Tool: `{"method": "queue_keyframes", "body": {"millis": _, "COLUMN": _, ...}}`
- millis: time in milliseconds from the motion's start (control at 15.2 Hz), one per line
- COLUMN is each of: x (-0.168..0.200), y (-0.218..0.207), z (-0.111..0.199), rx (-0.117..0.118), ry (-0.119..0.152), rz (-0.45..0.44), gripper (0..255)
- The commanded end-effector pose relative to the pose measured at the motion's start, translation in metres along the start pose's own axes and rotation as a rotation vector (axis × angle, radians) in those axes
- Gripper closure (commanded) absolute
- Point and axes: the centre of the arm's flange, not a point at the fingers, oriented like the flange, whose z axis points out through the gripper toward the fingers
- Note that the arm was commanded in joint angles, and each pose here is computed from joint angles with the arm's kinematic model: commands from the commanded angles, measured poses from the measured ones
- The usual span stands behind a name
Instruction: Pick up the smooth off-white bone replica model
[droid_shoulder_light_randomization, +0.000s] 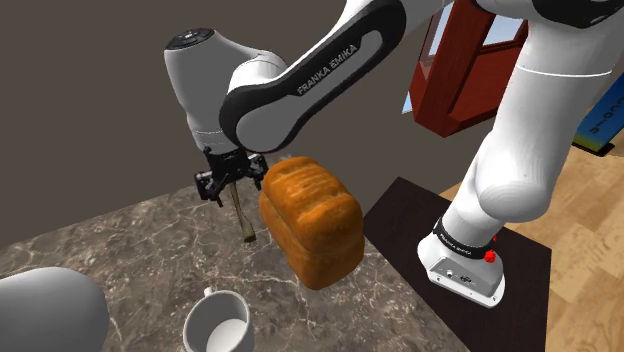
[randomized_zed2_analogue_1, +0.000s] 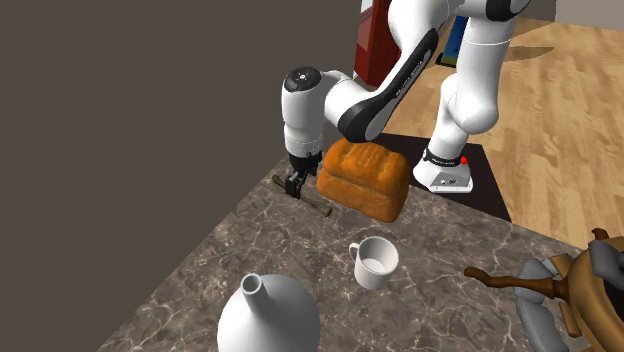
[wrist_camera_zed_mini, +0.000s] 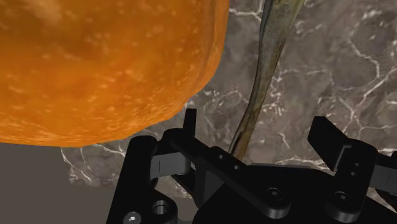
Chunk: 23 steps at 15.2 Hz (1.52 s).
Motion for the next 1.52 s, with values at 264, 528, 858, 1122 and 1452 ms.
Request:
{"method": "queue_keyframes", "body": {"millis": 264, "x": -0.001, "y": -0.013, "z": 0.031, "rx": 0.000, "ry": 0.001, "rz": 0.006, "gripper": 0}}
{"method": "queue_keyframes", "body": {"millis": 528, "x": -0.002, "y": -0.014, "z": 0.045, "rx": 0.000, "ry": 0.001, "rz": 0.006, "gripper": 0}}
{"method": "queue_keyframes", "body": {"millis": 858, "x": -0.002, "y": -0.013, "z": 0.044, "rx": 0.000, "ry": 0.001, "rz": 0.006, "gripper": 255}}
{"method": "queue_keyframes", "body": {"millis": 1122, "x": -0.002, "y": -0.013, "z": 0.044, "rx": 0.000, "ry": 0.001, "rz": 0.006, "gripper": 255}}
{"method": "queue_keyframes", "body": {"millis": 1452, "x": 0.000, "y": -0.012, "z": 0.024, "rx": 0.000, "ry": 0.001, "rz": 0.006, "gripper": 255}}
